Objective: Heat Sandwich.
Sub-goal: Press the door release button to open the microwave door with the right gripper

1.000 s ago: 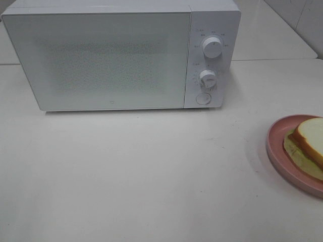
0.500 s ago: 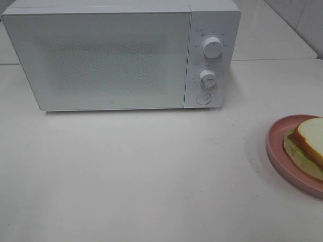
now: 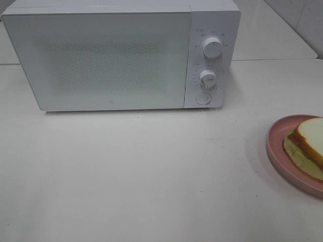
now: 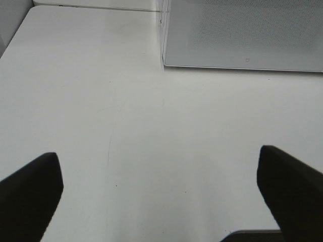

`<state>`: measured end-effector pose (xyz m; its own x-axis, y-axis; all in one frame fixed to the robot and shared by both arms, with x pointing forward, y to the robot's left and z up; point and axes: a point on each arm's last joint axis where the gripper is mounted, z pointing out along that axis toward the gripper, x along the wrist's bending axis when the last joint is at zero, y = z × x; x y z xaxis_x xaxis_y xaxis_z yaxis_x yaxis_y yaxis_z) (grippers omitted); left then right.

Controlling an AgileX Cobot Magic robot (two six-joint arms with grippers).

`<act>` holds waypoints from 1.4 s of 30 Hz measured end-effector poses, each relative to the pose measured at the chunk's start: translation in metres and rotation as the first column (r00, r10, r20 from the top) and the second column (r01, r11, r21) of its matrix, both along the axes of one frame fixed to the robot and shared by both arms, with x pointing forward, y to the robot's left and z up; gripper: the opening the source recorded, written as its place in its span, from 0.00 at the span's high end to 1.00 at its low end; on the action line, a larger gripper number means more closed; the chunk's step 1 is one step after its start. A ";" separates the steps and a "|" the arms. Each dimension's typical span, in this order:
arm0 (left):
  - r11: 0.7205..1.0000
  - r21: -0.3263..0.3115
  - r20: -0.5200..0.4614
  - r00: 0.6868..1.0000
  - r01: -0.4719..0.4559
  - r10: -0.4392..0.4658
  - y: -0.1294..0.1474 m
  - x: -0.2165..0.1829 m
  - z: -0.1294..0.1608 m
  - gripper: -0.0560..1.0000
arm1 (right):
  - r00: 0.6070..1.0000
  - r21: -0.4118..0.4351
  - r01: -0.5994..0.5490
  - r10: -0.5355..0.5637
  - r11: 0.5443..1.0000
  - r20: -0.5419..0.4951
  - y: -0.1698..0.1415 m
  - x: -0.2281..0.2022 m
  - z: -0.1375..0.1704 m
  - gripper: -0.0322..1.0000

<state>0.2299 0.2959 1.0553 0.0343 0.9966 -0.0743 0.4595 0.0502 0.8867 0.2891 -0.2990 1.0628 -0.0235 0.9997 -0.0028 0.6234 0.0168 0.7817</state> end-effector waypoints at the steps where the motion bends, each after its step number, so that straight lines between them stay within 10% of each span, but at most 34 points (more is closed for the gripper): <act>1: 1.000 0.000 0.000 1.000 0.000 0.000 0.000 0.000 0.000 0.03 | 1.000 -0.001 -0.002 0.002 1.000 0.000 0.001 0.007 0.001 0.22; 42: 1.000 0.000 0.000 1.000 0.000 0.000 0.000 0.000 0.000 0.03 | 0.989 0.014 -0.060 0.057 0.998 0.137 0.020 0.159 -0.036 0.22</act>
<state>0.2299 0.2959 1.0553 0.0343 0.9966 -0.0743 0.4595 0.0502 0.8867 0.4477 -0.2794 1.0272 -0.0827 0.9965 0.0076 0.5091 0.0357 0.8600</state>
